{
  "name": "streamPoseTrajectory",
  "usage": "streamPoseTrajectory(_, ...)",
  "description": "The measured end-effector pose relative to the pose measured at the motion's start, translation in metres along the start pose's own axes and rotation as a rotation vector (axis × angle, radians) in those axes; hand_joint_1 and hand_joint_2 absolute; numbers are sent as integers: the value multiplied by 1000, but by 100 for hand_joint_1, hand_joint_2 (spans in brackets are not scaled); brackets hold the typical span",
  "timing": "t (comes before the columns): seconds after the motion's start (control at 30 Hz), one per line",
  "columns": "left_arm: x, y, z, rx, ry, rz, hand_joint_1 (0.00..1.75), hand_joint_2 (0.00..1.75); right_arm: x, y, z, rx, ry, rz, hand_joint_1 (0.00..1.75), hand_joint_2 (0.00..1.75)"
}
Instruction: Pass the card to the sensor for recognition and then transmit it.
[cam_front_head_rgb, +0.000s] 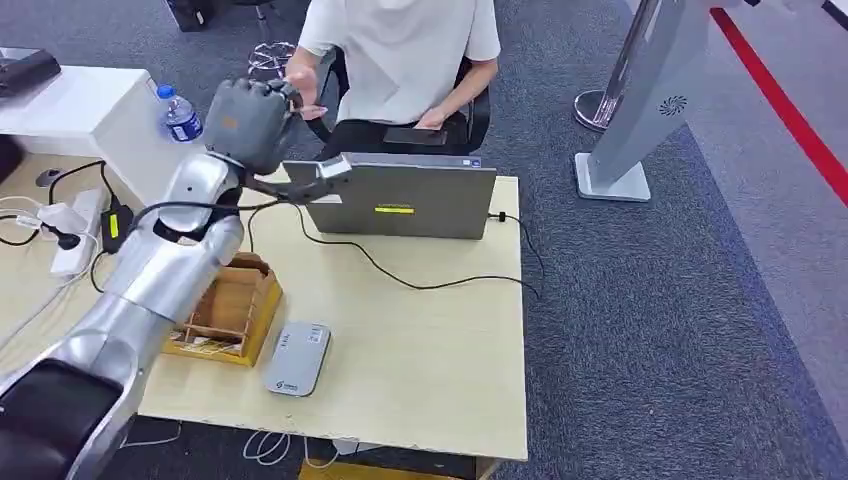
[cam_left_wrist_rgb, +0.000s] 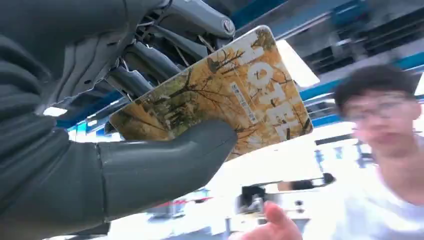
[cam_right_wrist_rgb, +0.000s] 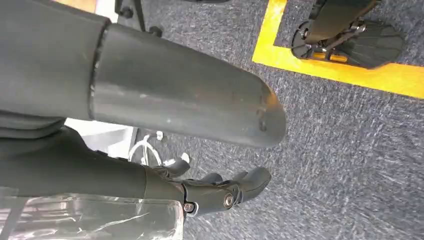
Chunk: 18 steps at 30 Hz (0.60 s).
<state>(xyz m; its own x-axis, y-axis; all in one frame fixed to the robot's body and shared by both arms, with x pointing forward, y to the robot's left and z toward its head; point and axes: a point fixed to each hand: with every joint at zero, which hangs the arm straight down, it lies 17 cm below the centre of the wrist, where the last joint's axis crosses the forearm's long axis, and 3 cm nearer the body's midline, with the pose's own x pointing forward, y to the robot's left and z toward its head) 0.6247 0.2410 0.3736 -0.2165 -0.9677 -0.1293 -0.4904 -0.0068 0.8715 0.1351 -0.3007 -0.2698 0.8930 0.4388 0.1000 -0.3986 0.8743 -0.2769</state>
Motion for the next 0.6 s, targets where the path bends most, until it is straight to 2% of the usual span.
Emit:
streamPoseTrajectory(0.1, -50, 21, -28, 12, 133, -7, 166, 175, 5, 1, 1, 3, -8, 18, 0, 0)
streamPoseTrajectory(0.2, -74, 19, -33, -14, 196, -5, 166, 175, 6, 2, 1, 5, -10, 29, 0, 0)
streamPoseTrajectory(0.23, -82, 14, -32, -29, 216, 0, 0, 175, 7, 2, 1, 5, -11, 30, 0, 0)
streamPoseTrajectory(0.47, -102, -12, -20, -95, 278, 43, 0, 175, 7, 3, 1, 6, -11, 32, 0, 0)
streamPoseTrajectory(0.6, -105, -20, -15, -112, 280, 48, 0, 175, 6, 3, 1, 4, -8, 33, 0, 0)
